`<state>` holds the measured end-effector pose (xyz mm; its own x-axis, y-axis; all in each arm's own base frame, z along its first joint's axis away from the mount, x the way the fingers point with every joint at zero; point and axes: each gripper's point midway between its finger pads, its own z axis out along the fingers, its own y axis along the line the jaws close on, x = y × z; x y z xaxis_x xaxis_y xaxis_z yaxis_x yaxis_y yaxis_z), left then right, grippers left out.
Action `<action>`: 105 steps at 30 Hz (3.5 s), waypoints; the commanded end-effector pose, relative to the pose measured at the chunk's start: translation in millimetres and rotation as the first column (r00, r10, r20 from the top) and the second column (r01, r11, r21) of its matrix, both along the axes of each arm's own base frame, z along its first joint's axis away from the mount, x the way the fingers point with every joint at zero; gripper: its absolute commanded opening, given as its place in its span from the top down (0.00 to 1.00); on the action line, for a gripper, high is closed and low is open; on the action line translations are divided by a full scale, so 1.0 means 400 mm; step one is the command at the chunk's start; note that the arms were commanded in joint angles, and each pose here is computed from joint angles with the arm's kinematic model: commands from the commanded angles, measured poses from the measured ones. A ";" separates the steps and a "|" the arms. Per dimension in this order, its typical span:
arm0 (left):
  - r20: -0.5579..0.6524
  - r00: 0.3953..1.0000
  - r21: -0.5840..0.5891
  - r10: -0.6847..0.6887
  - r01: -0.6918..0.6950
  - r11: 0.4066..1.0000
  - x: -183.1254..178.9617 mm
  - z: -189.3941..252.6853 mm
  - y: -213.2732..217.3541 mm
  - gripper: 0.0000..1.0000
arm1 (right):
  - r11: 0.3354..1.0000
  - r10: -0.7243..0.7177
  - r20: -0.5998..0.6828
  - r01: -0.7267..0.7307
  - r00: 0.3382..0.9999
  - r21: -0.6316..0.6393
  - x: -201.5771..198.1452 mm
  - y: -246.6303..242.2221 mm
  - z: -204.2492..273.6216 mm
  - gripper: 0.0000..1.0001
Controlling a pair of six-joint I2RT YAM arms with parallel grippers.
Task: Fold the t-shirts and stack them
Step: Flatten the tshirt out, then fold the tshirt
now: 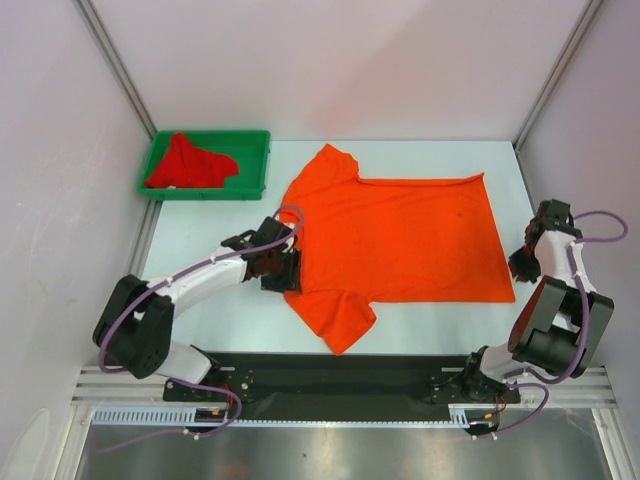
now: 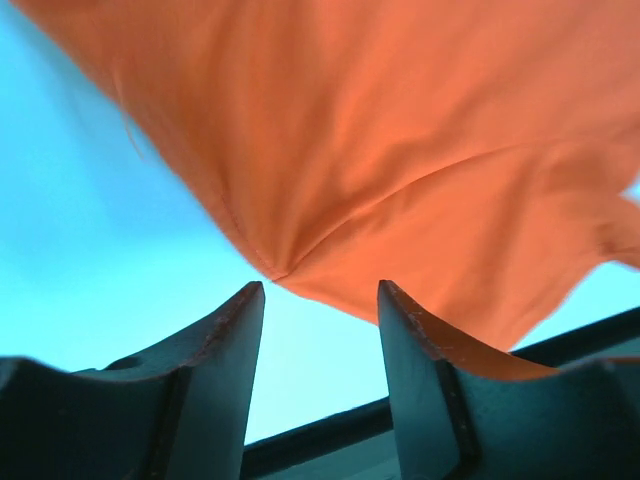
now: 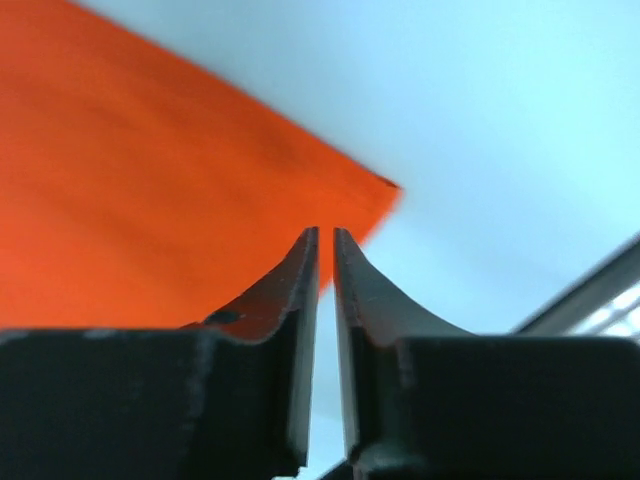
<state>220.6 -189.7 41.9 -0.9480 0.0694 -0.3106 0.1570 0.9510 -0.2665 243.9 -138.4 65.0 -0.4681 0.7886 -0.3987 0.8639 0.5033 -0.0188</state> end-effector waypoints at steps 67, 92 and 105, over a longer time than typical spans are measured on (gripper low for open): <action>-0.295 0.812 -0.243 0.503 -0.573 0.783 -0.142 -0.073 -0.068 1.00 | 0.991 -0.089 0.061 0.083 0.994 0.104 -0.087 0.038 0.003 0.38; -0.239 0.862 -0.287 0.447 -0.502 0.816 -0.121 -0.028 -0.076 1.00 | 0.975 -0.195 0.163 0.173 0.967 0.138 -0.056 -0.029 -0.097 0.57; -0.233 0.863 -0.301 0.447 -0.502 0.811 -0.124 -0.023 -0.073 0.99 | 0.969 -0.222 0.129 0.204 0.966 0.136 -0.070 -0.032 -0.155 0.60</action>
